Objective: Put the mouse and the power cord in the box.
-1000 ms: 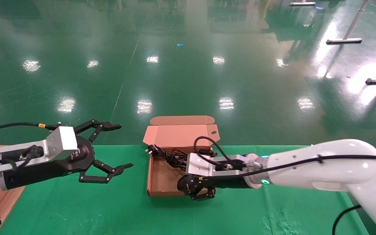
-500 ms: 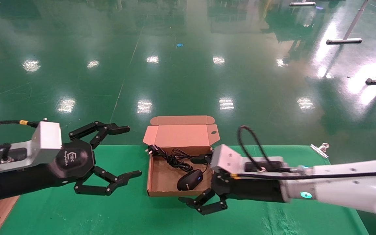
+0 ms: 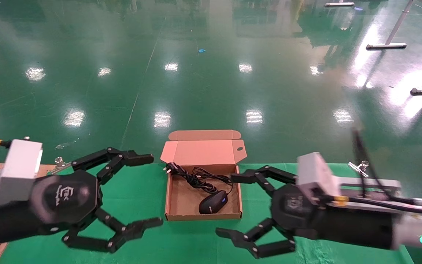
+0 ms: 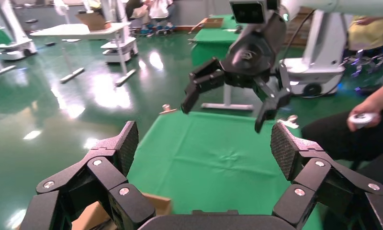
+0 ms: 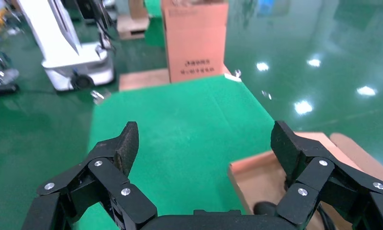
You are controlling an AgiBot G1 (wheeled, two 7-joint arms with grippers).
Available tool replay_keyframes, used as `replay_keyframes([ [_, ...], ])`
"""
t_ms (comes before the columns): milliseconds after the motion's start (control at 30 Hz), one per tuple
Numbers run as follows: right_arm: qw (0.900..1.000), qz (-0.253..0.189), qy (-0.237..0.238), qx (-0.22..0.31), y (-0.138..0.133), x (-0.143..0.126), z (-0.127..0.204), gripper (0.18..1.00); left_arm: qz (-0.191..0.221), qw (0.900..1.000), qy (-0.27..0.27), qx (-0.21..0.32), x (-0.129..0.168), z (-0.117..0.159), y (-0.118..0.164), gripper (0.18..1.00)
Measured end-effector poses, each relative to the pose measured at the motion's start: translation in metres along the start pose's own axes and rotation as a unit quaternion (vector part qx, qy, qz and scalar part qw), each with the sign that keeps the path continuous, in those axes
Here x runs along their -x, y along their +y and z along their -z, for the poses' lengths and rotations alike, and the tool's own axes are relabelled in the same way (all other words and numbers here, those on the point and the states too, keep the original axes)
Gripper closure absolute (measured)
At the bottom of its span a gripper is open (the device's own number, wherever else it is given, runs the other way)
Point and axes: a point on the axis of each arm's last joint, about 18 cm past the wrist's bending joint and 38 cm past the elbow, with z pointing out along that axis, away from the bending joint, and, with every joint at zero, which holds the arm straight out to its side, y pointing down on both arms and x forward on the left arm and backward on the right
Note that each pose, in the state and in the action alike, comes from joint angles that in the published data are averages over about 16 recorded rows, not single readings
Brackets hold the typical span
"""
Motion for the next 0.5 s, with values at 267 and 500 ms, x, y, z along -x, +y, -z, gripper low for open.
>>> replay_keyframes([
  [267, 0.999, -0.003, -0.022, -0.041, -0.027, 0.026, 0.042, 0.178, 0.03, 0.9988, 0.037, -0.012, -0.024, 0.002, -0.018, 0.184],
  [500, 0.998, 0.002, -0.038, -0.058, -0.043, 0.043, 0.065, 0.178, 0.043, 0.9974, 0.056, -0.015, -0.037, 0.003, -0.026, 0.184],
])
